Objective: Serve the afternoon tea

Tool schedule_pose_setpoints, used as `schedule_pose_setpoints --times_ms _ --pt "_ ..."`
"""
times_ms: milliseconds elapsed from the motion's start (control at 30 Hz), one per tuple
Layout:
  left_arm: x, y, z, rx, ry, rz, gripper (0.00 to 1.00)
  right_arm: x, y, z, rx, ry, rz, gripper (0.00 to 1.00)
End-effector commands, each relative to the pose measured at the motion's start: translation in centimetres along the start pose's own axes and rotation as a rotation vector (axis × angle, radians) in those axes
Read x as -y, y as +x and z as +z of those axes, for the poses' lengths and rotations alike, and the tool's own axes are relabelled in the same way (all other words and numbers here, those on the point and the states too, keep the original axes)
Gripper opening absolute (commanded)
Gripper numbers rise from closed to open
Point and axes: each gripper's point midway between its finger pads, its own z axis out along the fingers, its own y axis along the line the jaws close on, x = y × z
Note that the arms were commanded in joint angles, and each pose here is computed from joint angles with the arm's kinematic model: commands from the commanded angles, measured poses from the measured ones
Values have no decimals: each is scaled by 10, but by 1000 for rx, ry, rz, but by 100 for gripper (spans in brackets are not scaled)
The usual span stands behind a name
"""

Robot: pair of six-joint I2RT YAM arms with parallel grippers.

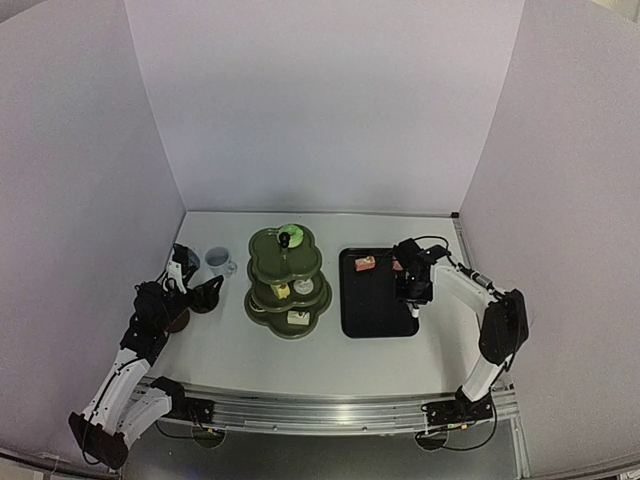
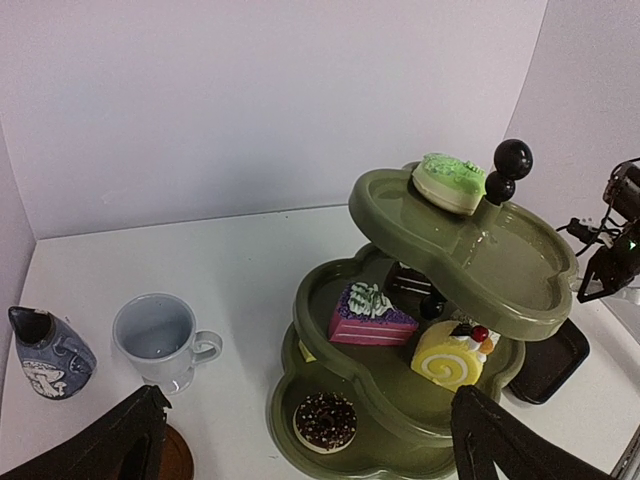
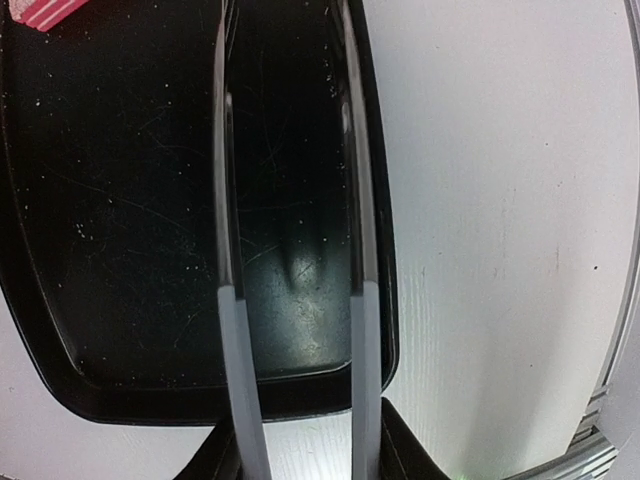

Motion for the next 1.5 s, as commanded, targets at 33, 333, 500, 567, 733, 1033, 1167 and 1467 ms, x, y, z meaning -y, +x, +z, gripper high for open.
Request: schedule_pose_setpoints --times_ms 33,333,500,567,733,1033,1167,1467 --pt "0 -10 0 39 -2 22 99 -11 -14 12 27 -19 12 38" --pt "-1 -12 -1 44 -8 29 99 -11 -20 27 26 5 16 35" --pt "-1 -10 -1 42 -10 28 99 -14 -15 35 -4 -3 17 41" --pt "-1 -9 -1 37 -11 27 99 -12 -10 38 -16 1 19 47" --pt "-3 -5 -1 25 -18 31 99 -5 0 32 -17 -2 46 55" --pt "-3 -3 2 18 -12 24 99 7 34 47 -82 6 111 52" --pt "-3 -2 3 17 -10 21 99 -4 29 52 -71 -40 134 49" --pt "-5 -2 1 19 -26 30 100 -5 28 74 -96 -8 153 38"
